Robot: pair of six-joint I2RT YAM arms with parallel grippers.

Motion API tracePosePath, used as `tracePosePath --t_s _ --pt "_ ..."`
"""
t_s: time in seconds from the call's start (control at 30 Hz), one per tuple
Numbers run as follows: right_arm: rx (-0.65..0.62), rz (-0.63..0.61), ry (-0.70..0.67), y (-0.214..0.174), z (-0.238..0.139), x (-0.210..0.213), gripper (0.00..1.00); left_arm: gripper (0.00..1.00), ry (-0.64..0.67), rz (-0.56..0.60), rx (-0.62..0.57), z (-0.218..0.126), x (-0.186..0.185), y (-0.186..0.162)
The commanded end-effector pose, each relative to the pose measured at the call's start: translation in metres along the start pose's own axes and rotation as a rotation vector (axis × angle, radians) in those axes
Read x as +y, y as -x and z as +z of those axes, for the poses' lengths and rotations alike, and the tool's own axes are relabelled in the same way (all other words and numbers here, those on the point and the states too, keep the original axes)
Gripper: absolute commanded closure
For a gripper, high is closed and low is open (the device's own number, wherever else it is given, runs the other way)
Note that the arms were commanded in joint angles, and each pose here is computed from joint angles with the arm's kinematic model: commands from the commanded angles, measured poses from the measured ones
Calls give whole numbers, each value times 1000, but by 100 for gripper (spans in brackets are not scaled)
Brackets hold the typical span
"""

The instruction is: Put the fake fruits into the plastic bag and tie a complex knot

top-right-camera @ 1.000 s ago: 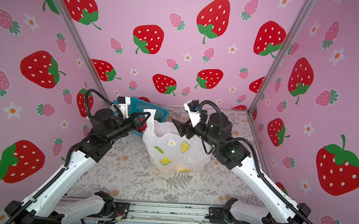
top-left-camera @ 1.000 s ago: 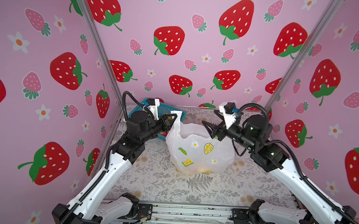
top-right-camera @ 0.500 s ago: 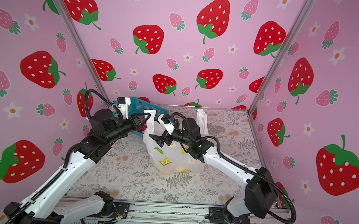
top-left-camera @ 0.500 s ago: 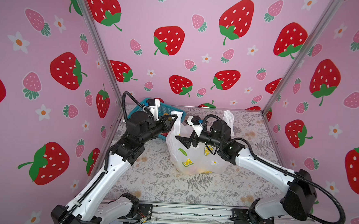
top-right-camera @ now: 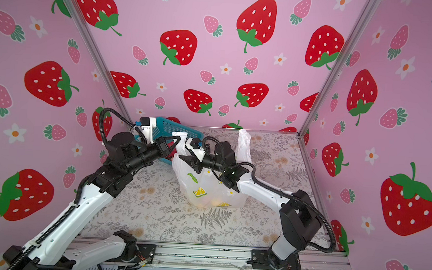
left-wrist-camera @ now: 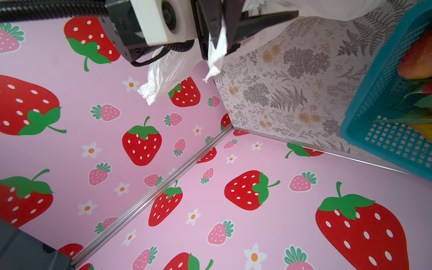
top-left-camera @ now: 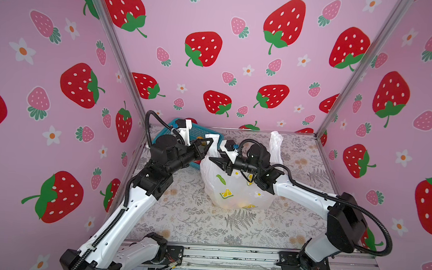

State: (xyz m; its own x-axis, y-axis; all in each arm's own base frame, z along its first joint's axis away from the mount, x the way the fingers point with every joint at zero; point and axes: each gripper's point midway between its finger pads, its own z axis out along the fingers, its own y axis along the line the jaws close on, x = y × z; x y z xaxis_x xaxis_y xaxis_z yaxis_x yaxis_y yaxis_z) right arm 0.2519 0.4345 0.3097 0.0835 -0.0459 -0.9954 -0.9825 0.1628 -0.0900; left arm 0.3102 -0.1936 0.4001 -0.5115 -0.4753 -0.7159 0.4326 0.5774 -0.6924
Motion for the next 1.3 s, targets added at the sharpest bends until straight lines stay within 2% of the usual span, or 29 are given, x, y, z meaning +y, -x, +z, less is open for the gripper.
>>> tracePosePath --t_s 0.0,0.1,0.23,0.33,0.5,0.67,0.87,0.97,1.03,1.13,1.27 --pt "-55 -4 74 3 -18 13 91 99 -47 104 -96 -18 -23 24" --pt "-34 -14 142 -6 -32 28 100 77 -63 209 -120 -22 -22 22" --pt "6 -16 202 -16 -54 38 100 47 -96 389 -102 -25 -23 10" --pt "45 -14 208 -22 -66 35 100 34 -198 502 -31 -24 -37 -7" --pt "53 -3 200 -19 -72 31 100 26 -368 568 105 -21 -53 -34" --pt "60 18 213 -18 -66 29 100 21 -436 607 135 -21 -58 -45" --pt "48 25 211 -13 -67 27 100 20 -353 649 134 -17 -43 -44" --pt "44 32 204 -11 -70 24 100 20 -202 651 59 -18 -24 -27" --pt "39 43 186 -10 -74 18 100 20 -157 676 1 -24 -18 -22" --pt "25 66 180 -6 -78 11 100 18 -208 719 -41 -34 -23 -28" --pt "27 83 203 -7 -76 12 100 17 -349 764 78 -28 -36 -51"
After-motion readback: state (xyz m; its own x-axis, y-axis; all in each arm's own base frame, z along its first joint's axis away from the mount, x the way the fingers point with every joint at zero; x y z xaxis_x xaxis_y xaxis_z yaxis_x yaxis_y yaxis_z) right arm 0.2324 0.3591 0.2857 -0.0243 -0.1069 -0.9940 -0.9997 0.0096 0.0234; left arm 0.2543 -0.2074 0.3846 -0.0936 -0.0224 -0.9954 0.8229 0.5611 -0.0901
